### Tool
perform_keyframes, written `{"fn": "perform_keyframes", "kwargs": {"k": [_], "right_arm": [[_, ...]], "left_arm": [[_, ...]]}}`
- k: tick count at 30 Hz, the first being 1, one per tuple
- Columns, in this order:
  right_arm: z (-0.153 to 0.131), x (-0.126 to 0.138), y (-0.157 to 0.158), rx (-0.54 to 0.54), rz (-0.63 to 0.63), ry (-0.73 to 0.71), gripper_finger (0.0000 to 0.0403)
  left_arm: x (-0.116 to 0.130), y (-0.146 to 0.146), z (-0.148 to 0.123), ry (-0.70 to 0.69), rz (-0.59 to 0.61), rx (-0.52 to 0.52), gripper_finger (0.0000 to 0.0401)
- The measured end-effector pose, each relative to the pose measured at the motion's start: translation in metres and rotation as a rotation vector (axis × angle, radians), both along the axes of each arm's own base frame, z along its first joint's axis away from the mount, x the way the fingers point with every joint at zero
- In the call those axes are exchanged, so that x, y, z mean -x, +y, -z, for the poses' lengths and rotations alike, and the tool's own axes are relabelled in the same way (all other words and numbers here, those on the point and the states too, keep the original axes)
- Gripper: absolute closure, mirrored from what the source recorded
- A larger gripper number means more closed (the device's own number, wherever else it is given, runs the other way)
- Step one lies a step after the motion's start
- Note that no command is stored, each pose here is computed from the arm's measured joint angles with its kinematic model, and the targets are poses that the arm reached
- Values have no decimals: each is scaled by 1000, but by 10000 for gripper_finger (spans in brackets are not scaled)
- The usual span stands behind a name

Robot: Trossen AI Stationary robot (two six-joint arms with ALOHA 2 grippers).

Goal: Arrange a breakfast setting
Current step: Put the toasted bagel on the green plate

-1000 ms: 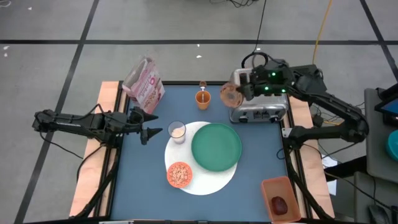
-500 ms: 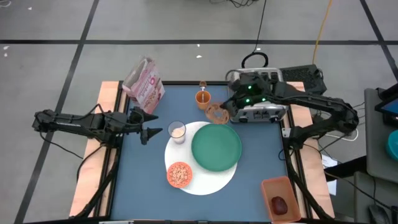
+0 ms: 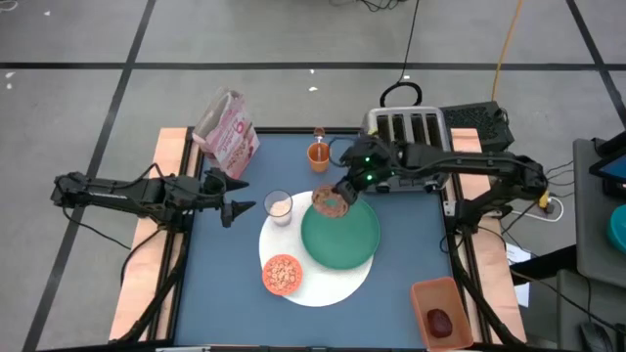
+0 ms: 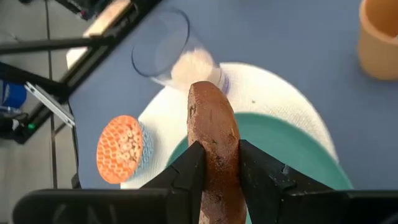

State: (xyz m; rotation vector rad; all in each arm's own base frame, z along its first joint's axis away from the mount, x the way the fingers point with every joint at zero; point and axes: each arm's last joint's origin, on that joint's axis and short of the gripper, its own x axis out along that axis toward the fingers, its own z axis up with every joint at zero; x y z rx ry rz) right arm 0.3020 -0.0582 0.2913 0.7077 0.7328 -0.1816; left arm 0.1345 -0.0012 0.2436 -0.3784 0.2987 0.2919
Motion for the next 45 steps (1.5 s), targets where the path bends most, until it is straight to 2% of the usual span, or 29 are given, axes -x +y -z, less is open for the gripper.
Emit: {"fn": "perform_keyframes", "kwargs": {"k": [10,23,28,37,45], "right_arm": [[28,-22,21,-13,-76,76,319],[43,-38,47,-8,-157,80,319],[65,-48,54,-13,-180,137,319],[94,-58,56,-21,-186,218,319],[97,-59,53,10,-213,219,319]], "left_arm": [[0,0,0,1,0,1,31],[0,0,0,1,0,1,31],[0,0,0,0,0,2,31],[0,0,0,0,0,1,31],[0,0,0,0,0,1,31]]}}
